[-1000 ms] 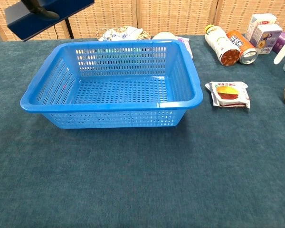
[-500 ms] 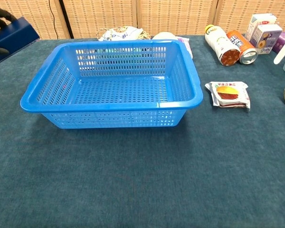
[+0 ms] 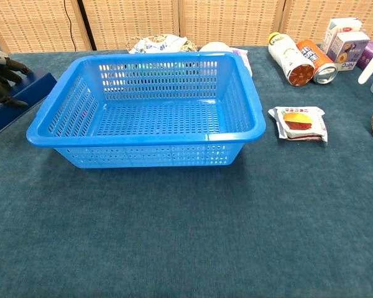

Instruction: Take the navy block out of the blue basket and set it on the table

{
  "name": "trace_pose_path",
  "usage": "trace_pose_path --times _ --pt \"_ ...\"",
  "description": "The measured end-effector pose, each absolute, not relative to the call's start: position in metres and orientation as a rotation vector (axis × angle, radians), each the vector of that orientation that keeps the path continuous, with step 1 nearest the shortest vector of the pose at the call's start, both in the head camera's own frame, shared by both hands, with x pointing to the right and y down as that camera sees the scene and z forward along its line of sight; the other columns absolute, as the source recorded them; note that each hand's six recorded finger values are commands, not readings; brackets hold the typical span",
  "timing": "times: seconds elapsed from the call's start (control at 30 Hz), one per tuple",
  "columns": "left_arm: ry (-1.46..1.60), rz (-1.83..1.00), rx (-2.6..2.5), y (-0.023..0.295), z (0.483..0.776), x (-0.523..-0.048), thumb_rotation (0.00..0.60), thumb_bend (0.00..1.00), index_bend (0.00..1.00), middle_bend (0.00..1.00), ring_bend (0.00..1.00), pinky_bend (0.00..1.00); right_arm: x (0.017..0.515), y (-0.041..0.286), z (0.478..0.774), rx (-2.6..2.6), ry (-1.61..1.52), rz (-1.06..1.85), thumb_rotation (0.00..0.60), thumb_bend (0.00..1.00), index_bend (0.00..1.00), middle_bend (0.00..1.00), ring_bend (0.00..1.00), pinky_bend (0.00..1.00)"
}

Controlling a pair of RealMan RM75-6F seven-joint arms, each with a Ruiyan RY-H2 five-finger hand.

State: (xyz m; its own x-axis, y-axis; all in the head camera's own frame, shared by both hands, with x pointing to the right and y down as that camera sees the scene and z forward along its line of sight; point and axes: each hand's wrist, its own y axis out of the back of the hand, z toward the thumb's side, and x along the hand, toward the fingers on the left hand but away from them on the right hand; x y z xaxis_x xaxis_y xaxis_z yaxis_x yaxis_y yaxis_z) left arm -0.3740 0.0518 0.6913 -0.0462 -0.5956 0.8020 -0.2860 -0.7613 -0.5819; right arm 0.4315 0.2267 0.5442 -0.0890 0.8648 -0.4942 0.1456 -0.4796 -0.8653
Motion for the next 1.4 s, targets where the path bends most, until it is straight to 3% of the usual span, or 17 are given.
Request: trace_pose_path --times 0.33,0.43,0.5,0.57,0.67,1.03,1.4 --pt "0.911 -1.956 -1.932 0.051 0.709 -0.358 0.600 0.54 0.39 0.33 0.37 0.55 0.434 0.226 0.544 -1.633 -1.115 1.621 0.600 0.00 0.00 0.00 0.00 0.00" --pt "0.910 -1.980 -1.912 0.052 0.715 -0.353 0.600 0.48 0.14 0.12 0.19 0.43 0.434 0.226 0.543 -1.637 -1.115 1.621 0.600 0.00 0.00 0.00 0.00 0.00" --pt "0.916 -1.982 -1.920 0.052 0.716 -0.350 0.600 0.39 0.00 0.00 0.03 0.21 0.434 0.226 0.543 -1.636 -1.116 1.621 0.600 0.00 0.00 0.00 0.00 0.00" --pt "0.927 -1.968 -1.935 0.052 0.716 -0.348 0.600 0.35 0.00 0.00 0.00 0.07 0.434 0.226 0.543 -1.635 -1.116 1.621 0.600 0.00 0.00 0.00 0.00 0.00" --pt "0.935 -1.946 -1.950 0.052 0.713 -0.347 0.600 0.33 0.00 0.00 0.00 0.00 0.434 0.226 0.543 -1.636 -1.115 1.621 0.600 0.00 0.00 0.00 0.00 0.00" --pt "1.012 -1.814 -1.979 0.055 0.684 -0.353 0.600 0.24 0.00 0.00 0.00 0.00 0.431 0.228 0.540 -1.638 -1.113 1.606 0.600 0.00 0.00 0.00 0.00 0.00" --pt "1.158 -1.559 -1.909 0.076 0.622 -0.398 0.600 0.21 0.00 0.00 0.00 0.00 0.427 0.227 0.540 -1.639 -1.110 1.565 0.600 0.00 0.00 0.00 0.00 0.00"
